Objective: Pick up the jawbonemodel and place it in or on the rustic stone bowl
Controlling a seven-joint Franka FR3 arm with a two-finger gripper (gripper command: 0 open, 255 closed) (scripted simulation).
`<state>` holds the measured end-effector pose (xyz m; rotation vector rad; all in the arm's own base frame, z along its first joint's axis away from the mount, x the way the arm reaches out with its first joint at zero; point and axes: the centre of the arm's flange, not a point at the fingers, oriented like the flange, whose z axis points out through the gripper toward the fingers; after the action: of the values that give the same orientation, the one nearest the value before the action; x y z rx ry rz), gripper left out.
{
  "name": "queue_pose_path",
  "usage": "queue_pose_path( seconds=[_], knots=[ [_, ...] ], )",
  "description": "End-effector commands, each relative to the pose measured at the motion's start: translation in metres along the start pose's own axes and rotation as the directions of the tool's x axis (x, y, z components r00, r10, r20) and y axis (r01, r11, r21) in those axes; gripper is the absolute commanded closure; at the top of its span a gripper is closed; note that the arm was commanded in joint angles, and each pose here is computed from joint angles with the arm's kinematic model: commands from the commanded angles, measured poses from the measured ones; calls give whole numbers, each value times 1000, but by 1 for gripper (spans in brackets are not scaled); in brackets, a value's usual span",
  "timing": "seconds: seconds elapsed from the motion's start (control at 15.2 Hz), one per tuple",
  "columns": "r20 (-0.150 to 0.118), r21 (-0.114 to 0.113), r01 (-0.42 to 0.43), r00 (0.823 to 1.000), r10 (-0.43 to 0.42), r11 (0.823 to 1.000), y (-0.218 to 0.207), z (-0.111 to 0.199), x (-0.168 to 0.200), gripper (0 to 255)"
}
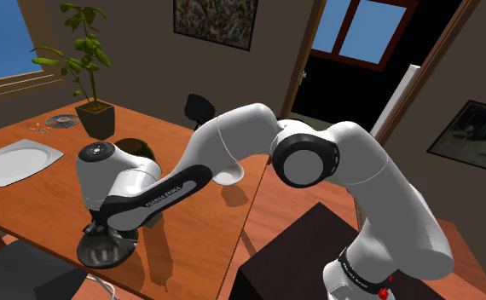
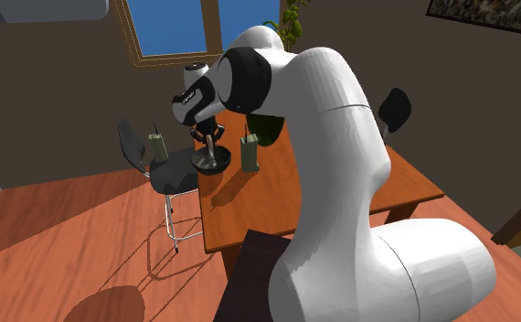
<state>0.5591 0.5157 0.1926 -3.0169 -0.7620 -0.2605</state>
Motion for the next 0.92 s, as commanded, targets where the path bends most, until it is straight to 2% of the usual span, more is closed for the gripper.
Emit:
queue_pose_path(
  seconds=[0.0, 0.33, 0.86],
  knots=[
    [0, 0, 0, 1000, 0, 1000, 0, 9, -1, 255],
    [0, 0, 0, 1000, 0, 1000, -1, 36, -5, 255],
    [0, 0, 0, 1000, 0, 1000, -1, 36, -5, 255]
  ],
)
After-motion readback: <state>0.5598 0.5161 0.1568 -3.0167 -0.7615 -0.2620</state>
